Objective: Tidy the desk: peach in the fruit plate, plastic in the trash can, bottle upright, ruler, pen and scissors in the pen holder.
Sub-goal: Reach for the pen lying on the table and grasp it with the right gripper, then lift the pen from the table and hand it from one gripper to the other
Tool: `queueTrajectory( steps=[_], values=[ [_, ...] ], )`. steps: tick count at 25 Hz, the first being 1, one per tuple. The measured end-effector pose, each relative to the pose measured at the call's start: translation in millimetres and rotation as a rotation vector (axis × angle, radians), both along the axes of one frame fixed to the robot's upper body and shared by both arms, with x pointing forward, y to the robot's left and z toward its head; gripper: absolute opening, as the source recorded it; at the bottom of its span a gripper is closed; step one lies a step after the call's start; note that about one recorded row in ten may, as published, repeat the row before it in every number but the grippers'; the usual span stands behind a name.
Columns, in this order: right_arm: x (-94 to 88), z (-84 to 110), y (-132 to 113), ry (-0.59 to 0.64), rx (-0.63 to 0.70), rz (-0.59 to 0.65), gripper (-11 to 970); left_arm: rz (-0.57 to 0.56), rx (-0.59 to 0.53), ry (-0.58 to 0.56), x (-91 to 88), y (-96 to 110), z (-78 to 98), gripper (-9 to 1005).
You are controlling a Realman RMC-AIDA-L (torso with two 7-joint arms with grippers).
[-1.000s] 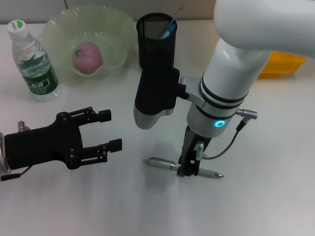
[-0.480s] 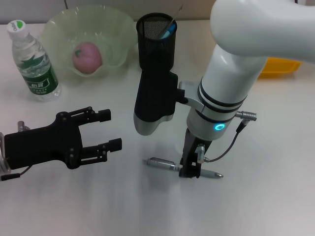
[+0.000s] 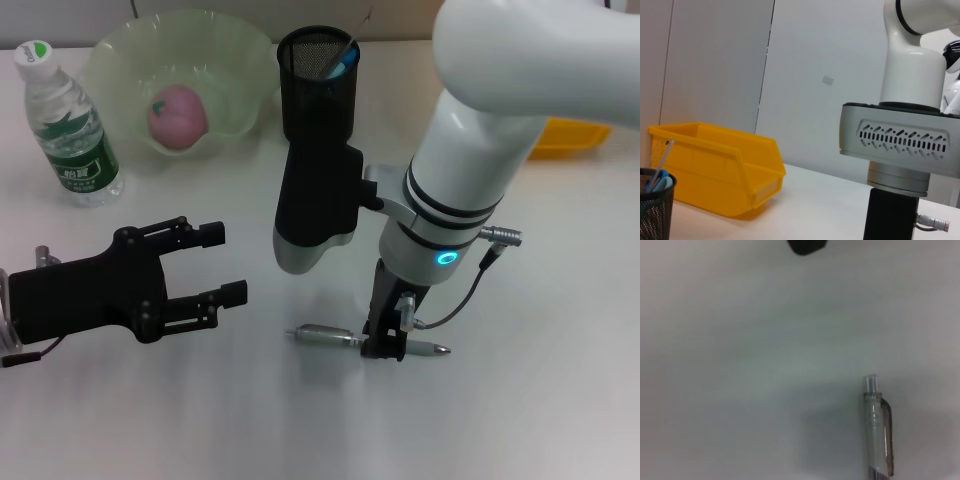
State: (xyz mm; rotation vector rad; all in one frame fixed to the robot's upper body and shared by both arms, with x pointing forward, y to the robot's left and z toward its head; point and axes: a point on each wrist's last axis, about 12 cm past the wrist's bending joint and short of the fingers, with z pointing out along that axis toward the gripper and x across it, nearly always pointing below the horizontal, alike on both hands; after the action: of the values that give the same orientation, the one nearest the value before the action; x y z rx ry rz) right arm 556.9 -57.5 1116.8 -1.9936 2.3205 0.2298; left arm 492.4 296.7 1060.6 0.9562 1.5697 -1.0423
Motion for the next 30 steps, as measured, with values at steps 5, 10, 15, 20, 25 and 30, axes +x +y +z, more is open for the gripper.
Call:
queueTrajectory(
  steps=[5,10,15,20,25,30],
  values=[
    [8.0,5.0,-11,-0.005,0.071,-0.041,137,0.024,-0.002,-0.009,-0.8,5,0.9,760],
    [24.8,13.2,-37,-0.072,0.206,-0.113,143,0.044,-0.004,-0.004,-2.3,10,1.0,760],
    [32.9,24.1,-65,-0.150,0.335,-0.142,149,0.057,-0.009,-0.008,-2.6,12,1.5,760],
    [35.3,36.3,-90,-0.238,0.521,-0.181,156,0.067,-0.018,-0.011,-2.4,12,1.8,760],
    [36.4,43.0,-111,-0.278,0.711,-0.214,162,0.067,-0.027,-0.003,-1.8,10,1.7,759],
    [39.1,41.4,-137,-0.361,0.982,-0.241,168,0.069,-0.040,-0.003,-0.7,6,1.5,759]
  ],
)
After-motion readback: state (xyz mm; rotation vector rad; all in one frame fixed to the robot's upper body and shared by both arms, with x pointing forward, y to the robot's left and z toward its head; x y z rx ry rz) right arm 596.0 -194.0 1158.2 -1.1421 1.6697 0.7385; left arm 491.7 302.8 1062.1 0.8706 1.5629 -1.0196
